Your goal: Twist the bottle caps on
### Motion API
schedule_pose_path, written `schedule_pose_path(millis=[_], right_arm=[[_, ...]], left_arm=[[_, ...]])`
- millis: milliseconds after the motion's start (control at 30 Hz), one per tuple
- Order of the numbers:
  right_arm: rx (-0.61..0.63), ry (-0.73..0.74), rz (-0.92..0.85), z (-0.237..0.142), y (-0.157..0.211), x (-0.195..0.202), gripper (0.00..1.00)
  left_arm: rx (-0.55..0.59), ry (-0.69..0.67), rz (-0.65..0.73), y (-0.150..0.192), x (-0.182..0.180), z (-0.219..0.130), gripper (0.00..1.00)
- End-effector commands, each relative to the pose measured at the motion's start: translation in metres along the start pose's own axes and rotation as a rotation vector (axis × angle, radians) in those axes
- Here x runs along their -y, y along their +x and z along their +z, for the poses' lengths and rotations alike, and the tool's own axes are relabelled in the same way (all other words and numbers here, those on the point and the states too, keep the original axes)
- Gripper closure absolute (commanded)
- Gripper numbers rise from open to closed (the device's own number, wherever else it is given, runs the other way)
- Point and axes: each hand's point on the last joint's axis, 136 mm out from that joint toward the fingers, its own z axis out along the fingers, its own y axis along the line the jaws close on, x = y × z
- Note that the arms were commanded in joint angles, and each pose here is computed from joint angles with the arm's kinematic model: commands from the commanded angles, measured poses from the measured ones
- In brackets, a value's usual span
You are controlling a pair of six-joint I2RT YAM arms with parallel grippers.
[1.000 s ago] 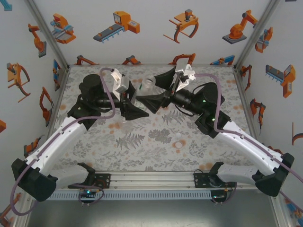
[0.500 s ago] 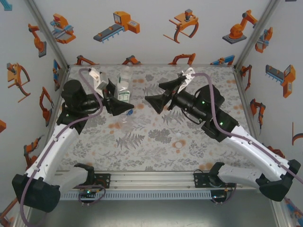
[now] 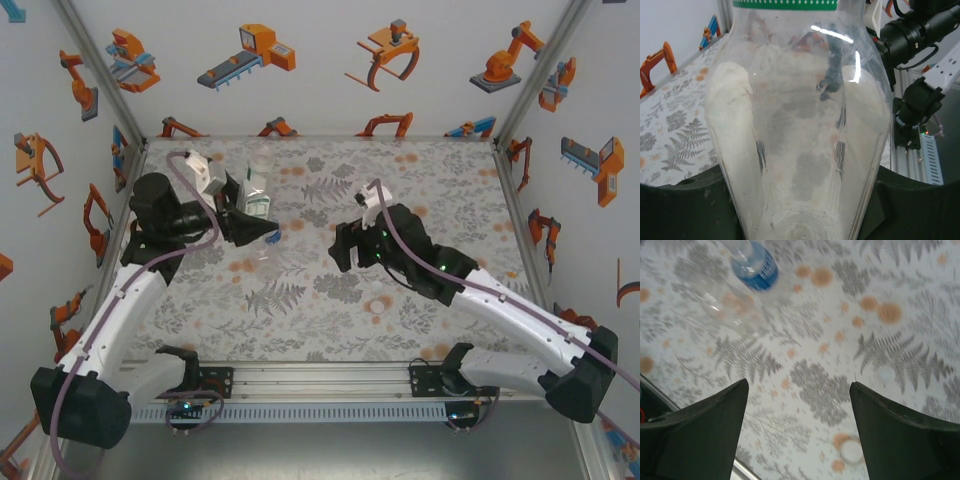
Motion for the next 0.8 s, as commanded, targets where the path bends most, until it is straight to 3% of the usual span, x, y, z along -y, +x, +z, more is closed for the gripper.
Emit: schedule_pose_path(millis=[0, 400, 767], right_arm=[[-0.104, 0.137, 0.093, -0.002, 0.043, 0.031, 0.28], [-0.337, 0.332, 0.24, -0.008, 0.141, 0.074, 0.31], [-0.457, 0.383, 0.29, 0.018, 0.18, 0.087, 0.37]], left_arm=[[-0.039, -0.056, 0.07, 0.011, -0.004, -0.005, 1.0], [-0.079, -0.254, 0.137, 0.02, -0.014, -0.022, 1.0], [-0.088, -0.289, 0.133, 0.023, -0.019, -0.024, 1.0]])
